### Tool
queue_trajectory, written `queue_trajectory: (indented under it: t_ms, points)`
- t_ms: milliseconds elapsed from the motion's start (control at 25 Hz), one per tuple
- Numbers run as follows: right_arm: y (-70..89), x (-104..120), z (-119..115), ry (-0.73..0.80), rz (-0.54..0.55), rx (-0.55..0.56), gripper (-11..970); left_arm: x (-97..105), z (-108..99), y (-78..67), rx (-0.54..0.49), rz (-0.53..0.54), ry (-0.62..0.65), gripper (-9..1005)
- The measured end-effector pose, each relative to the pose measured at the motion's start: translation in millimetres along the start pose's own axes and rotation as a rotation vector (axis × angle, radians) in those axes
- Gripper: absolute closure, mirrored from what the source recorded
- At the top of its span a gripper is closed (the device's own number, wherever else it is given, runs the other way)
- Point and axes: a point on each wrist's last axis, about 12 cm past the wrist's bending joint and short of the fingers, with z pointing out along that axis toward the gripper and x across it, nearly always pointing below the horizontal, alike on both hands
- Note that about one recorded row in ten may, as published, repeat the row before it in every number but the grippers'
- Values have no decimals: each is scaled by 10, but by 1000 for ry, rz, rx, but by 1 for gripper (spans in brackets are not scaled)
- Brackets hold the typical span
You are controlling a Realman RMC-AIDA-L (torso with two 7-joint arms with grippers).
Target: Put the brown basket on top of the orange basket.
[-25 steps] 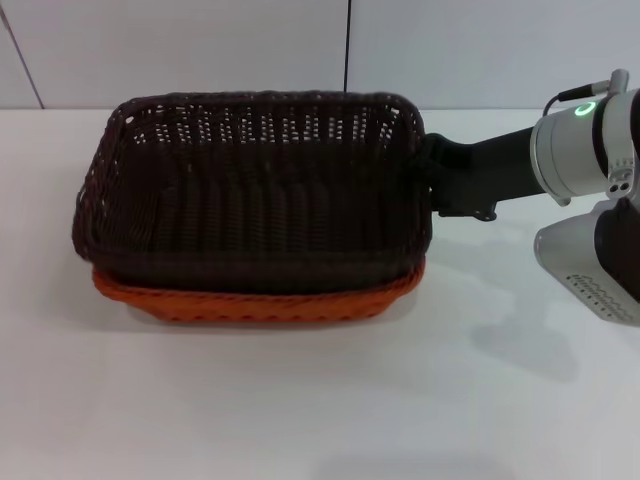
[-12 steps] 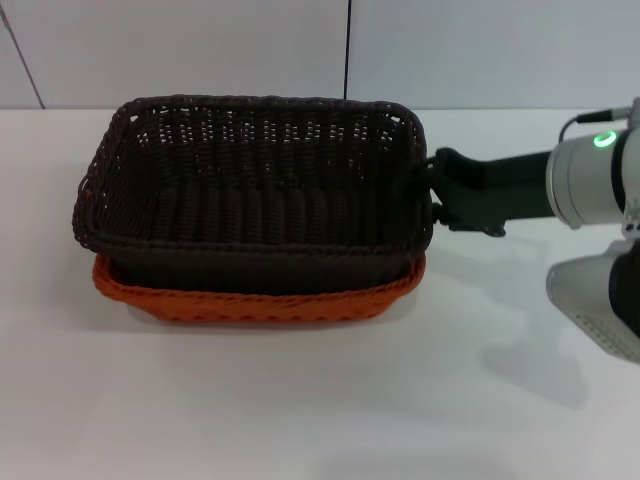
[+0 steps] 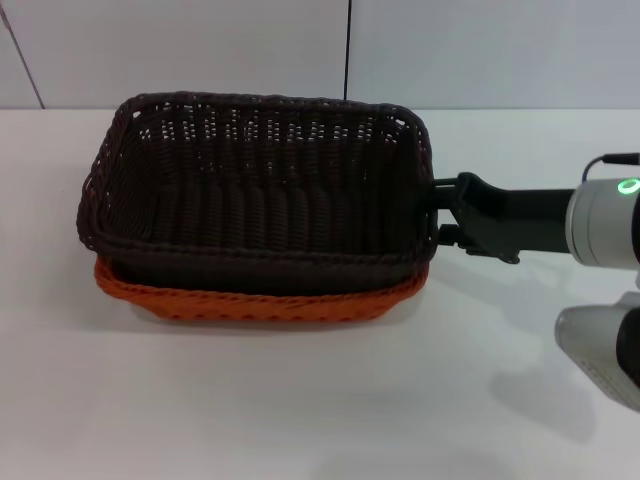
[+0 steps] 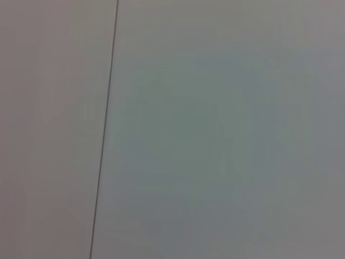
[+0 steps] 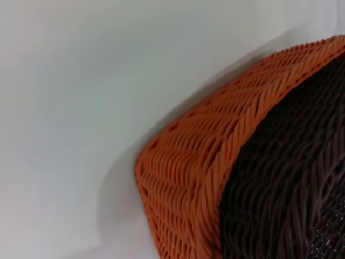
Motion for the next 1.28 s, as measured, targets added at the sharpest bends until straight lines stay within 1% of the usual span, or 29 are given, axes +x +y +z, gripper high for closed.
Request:
queue_trajectory:
  t_ms: [40,160,240,440,600,800,840,880,960,1120,1200,1240,1280]
  points:
    - [46,-39,-33,9,11,4,377,0,-1,-4,3,1,0,229]
    - [66,-73,-59,9,21,19,376,4,-9,5,1,2,1,229]
    - [46,-83,-101,19,47,66,376,8,-21,15,-1,3,3,229]
    - [9,-69,-130,41,56,97,375,7,-22,19,0,4,2,228]
    - [-30,-68,-159,51,48,112,375,8,-4,-12,17,11,7,228]
    - [-36,-92,-251,69,55,127,374,0,1,18,9,12,4,228]
    - [6,-132,-276,70,70,124,374,5,-14,33,4,11,6,228]
    - [6,-132,-276,70,70,124,374,5,-14,33,4,11,6,228]
    - [58,-179,-296,70,93,124,373,19,-39,39,2,13,10,228]
    - [193,-279,-360,71,163,127,372,56,-100,52,7,22,25,228]
    - [276,-338,-382,67,217,133,371,76,-131,46,14,22,34,228]
    - [337,-376,-400,68,285,163,371,87,-146,38,18,22,39,228]
    - [354,-378,-415,75,326,192,371,97,-157,32,22,23,44,228]
